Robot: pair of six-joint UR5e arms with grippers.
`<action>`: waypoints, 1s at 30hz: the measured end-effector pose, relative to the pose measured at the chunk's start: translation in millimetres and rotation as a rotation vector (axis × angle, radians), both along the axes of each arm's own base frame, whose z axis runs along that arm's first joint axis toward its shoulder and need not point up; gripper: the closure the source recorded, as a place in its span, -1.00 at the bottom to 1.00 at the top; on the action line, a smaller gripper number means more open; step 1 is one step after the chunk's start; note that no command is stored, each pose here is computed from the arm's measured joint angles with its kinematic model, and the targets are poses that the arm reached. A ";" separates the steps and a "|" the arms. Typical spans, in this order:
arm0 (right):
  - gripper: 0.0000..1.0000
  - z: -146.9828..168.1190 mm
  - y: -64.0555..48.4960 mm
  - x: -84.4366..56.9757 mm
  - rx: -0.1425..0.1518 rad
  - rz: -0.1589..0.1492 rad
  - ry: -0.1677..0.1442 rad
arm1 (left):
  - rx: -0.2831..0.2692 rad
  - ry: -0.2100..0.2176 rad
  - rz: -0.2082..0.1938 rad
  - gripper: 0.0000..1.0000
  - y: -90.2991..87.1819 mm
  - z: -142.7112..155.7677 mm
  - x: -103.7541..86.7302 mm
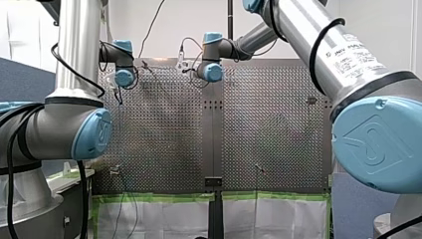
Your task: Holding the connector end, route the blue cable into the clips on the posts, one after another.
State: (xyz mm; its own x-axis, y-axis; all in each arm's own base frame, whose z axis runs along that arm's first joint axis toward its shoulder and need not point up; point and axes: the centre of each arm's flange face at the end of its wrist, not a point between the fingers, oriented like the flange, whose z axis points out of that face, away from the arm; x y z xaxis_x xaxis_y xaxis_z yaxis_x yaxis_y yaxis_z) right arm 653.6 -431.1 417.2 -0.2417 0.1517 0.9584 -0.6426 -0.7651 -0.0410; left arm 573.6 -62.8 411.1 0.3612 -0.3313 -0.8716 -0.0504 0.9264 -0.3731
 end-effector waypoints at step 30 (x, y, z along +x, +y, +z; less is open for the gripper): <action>1.00 -9.4 -16.7 -5.9 0.012 -0.008 0.016 | 0.034 0.137 0.034 1.00 1.5 -9.7 3.5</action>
